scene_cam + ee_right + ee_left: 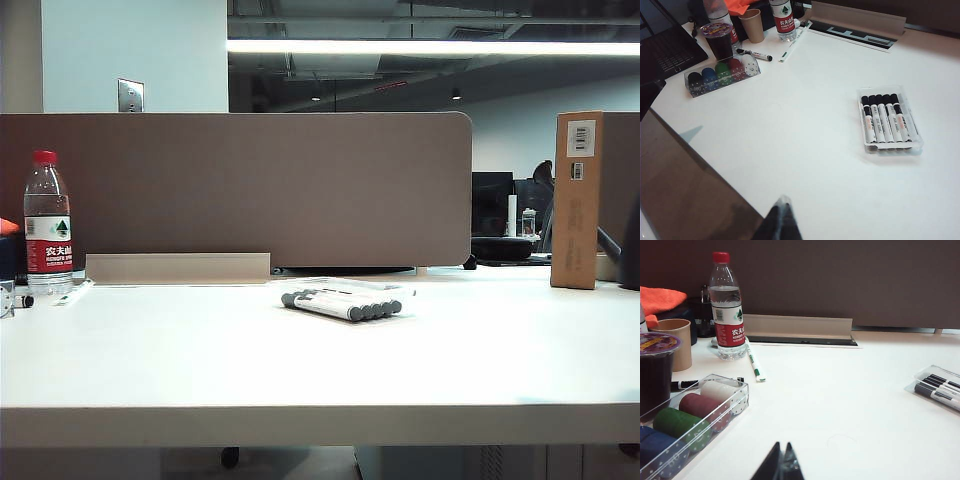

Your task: Pick up the markers scattered on the table and put them into the packaging box, making sure the markers fit the shape of the box's grooves.

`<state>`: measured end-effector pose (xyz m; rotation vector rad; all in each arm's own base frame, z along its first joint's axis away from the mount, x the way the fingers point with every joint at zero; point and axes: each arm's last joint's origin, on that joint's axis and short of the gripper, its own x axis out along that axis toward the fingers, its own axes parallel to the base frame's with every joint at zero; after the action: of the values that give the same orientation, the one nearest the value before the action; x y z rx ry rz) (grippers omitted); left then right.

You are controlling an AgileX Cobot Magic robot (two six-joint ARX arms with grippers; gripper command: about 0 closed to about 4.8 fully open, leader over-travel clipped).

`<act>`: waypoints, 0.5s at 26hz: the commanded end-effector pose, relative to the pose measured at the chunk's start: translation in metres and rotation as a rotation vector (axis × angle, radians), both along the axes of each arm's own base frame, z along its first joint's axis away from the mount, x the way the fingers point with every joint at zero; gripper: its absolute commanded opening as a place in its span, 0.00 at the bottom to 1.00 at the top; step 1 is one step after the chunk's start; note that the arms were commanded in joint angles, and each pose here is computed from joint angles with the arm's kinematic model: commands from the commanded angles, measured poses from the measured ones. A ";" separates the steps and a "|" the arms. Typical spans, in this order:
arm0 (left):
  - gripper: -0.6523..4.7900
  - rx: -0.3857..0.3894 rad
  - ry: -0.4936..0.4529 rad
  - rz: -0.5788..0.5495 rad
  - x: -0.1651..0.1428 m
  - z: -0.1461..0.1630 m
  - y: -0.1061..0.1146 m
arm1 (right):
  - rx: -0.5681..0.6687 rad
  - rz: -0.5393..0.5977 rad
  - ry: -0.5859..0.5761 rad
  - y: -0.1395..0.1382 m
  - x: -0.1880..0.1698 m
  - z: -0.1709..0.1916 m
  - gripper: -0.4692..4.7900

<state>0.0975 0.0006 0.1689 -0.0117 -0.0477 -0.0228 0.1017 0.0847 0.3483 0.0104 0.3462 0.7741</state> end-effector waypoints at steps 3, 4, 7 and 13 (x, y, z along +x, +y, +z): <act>0.12 0.043 -0.019 0.001 0.000 0.003 0.000 | 0.018 0.000 -0.016 0.000 -0.001 0.003 0.08; 0.12 0.043 -0.019 0.001 0.000 0.003 0.000 | 0.018 0.000 -0.016 0.000 -0.001 0.003 0.08; 0.12 0.040 -0.020 0.000 0.000 0.003 0.000 | 0.018 0.000 -0.016 0.000 -0.001 0.003 0.08; 0.12 0.040 -0.018 0.001 0.000 0.003 0.000 | 0.018 0.000 -0.016 0.000 -0.001 0.003 0.08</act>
<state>0.0975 0.0006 0.1691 0.0272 -0.0493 -0.0219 0.1017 0.0847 0.3483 0.0104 0.3462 0.7741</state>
